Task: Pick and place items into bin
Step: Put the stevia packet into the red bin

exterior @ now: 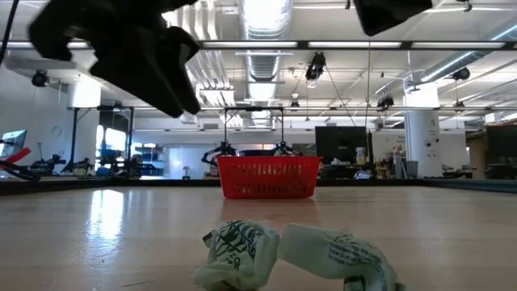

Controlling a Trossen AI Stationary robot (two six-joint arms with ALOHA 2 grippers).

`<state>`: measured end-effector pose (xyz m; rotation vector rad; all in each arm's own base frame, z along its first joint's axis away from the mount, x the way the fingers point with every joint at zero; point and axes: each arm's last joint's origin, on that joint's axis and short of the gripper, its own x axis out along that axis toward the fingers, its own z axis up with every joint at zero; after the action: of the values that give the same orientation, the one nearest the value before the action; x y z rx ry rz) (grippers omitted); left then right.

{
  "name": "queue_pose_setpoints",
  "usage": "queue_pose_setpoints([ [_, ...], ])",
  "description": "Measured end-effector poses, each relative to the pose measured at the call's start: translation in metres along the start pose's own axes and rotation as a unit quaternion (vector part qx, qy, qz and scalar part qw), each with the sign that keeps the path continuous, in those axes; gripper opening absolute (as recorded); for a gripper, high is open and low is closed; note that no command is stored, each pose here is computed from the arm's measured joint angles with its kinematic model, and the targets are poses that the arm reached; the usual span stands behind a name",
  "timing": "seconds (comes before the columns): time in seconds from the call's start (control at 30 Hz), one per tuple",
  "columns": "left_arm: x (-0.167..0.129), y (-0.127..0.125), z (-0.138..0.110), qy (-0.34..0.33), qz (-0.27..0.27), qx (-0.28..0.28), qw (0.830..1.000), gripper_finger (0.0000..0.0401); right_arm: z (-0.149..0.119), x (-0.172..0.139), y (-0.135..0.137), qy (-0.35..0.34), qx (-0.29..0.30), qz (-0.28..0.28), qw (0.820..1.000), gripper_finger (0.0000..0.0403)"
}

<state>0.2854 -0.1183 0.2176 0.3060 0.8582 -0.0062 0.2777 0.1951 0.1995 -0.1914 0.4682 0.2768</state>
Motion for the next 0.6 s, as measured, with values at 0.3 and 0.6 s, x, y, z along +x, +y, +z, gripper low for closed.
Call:
queue_pose_setpoints([
  [0.3,-0.007,-0.018,-0.011,-0.004,-0.011,0.032,0.999,0.0166,-0.020,0.048,-0.015,0.008,-0.028,0.052,0.998,0.0109],
  [0.6,-0.005,-0.012,-0.039,-0.052,0.025,0.028,0.998,0.0167,-0.027,0.093,-0.047,0.027,0.014,0.177,0.984,0.0121],
])
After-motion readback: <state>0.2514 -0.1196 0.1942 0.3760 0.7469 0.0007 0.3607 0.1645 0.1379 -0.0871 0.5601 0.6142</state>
